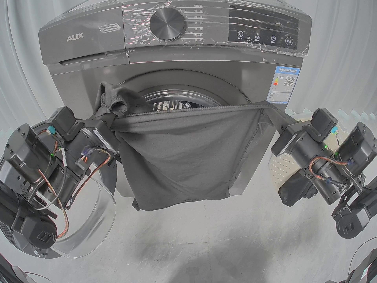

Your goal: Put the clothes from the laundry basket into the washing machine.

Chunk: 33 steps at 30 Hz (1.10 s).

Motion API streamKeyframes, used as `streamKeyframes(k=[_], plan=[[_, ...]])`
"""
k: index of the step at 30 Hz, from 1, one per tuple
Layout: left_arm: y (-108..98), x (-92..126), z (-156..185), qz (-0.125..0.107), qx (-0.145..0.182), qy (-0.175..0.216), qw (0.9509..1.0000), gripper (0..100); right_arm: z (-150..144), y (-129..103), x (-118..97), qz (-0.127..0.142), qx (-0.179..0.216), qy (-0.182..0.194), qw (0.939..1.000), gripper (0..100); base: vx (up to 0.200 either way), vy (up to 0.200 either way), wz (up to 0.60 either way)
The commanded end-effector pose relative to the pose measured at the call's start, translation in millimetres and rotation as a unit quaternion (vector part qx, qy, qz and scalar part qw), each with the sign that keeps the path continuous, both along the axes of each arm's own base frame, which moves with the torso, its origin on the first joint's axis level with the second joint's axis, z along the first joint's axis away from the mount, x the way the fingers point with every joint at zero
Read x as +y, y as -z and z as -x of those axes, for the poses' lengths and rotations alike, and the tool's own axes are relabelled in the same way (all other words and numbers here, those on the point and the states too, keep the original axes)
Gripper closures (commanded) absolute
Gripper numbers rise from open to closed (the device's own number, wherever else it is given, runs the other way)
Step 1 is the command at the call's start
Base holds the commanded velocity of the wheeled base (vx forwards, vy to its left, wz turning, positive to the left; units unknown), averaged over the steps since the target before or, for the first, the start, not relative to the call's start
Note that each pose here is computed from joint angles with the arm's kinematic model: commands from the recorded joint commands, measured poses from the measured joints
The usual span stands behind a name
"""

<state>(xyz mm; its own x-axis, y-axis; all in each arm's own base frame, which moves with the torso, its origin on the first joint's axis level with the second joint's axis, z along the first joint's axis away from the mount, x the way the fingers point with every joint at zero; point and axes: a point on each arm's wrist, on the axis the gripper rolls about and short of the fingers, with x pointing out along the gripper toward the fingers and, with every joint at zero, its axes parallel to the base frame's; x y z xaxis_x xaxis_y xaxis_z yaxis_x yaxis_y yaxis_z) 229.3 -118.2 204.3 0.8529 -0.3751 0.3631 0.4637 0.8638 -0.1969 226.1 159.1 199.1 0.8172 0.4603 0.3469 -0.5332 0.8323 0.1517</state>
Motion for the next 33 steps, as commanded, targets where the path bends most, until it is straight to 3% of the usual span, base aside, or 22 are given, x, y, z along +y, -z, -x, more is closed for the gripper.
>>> streamKeyframes(k=[1,3,4,9,13,16,20,26,33], plan=[[1,-6,2,0.0,0.002,0.011,0.9999,100,4,6,-1,0.007,0.011,-0.002,0.9999,100,0.0,0.0,0.0],[-2,-8,1,0.001,-0.004,0.012,0.9999,100,10,11,-2,0.015,0.021,-0.006,0.9997,100,0.0,0.0,0.0],[-2,-11,3,-0.002,-0.006,0.015,0.9999,100,14,13,-3,0.019,0.026,-0.009,0.9994,0,0.0,0.0,0.0],[-1,-15,5,-0.011,-0.005,0.021,0.9997,100,33,44,-5,0.067,0.081,-0.031,0.9939,0,0.0,0.0,0.0],[-1,-28,2,-0.026,0.002,0.035,0.999,100,50,77,-3,0.123,0.137,-0.07,0.9804,0,0.0,0.0,0.0],[4,-38,1,-0.035,0.014,0.051,0.998,100,48,89,1,0.139,0.154,-0.086,0.9745,0,0.0,0.0,0.0],[11,-54,-2,-0.039,0.018,0.069,0.9967,100,35,100,12,0.147,0.163,-0.099,0.9707,0,0.0,0.0,0.0],[11,-56,-3,-0.038,0.016,0.071,0.9966,100,9,125,36,0.159,0.182,-0.101,0.9651,0,0.0,0.0,0.0],[4,-57,-3,-0.032,0.005,0.077,0.9965,100,-21,136,67,0.146,0.161,-0.112,0.9696,0,0.0,0.0,0.0]])
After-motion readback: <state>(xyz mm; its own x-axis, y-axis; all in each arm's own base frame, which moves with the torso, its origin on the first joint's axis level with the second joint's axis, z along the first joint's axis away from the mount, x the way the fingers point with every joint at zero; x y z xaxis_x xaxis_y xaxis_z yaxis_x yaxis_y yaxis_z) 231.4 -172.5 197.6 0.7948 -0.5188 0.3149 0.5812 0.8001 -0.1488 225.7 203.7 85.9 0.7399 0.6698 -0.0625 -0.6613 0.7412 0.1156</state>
